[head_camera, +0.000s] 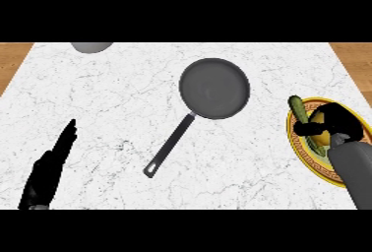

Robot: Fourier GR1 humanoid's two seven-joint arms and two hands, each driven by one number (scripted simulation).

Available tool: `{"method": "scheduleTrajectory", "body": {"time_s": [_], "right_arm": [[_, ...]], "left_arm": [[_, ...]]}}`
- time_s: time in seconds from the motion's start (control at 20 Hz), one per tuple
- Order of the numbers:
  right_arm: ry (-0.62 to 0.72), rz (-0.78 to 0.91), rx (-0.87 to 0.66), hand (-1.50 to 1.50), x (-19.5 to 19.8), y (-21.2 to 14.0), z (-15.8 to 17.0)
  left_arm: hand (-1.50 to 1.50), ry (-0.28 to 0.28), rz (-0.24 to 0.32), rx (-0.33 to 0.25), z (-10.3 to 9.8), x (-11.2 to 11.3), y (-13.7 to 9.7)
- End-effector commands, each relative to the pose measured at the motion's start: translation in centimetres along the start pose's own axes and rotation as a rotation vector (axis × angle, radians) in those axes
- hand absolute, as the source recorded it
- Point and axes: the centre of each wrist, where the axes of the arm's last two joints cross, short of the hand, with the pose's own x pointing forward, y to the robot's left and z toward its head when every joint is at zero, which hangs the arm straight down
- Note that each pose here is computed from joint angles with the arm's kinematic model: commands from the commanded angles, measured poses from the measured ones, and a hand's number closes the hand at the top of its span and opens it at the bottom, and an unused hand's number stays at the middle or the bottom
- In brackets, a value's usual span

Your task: Pick the lemon from the plate and place it in the pan

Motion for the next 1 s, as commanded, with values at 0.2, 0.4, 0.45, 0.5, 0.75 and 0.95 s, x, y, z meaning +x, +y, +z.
{"method": "scheduleTrajectory", "body": {"time_s": [0.2,0.4,0.45,0.5,0.75,0.95], "right_arm": [[-0.333,-0.039,-0.542,1.50,2.9,-4.4,6.2],[-0.369,-0.056,-0.594,1.50,5.7,-5.3,10.5],[-0.399,-0.069,-0.593,1.50,4.6,-5.8,11.5],[-0.371,-0.093,-0.597,1.50,7.0,-6.9,10.2],[-0.452,-0.184,-0.507,1.50,11.6,-6.7,9.3],[-0.456,-0.238,-0.457,1.50,15.4,-5.0,8.8]], "left_arm": [[0.00,-0.013,0.021,-0.019,0.1,0.4,0.0],[0.00,-0.021,0.012,-0.039,-0.6,1.4,0.0],[0.00,-0.027,-0.002,-0.029,-0.5,0.5,-0.9],[0.00,-0.042,0.006,-0.053,0.1,-0.6,-2.0],[0.00,-0.038,0.011,-0.042,-1.5,2.3,-1.1],[0.00,-0.050,-0.014,-0.042,-0.2,0.9,-2.9]]}}
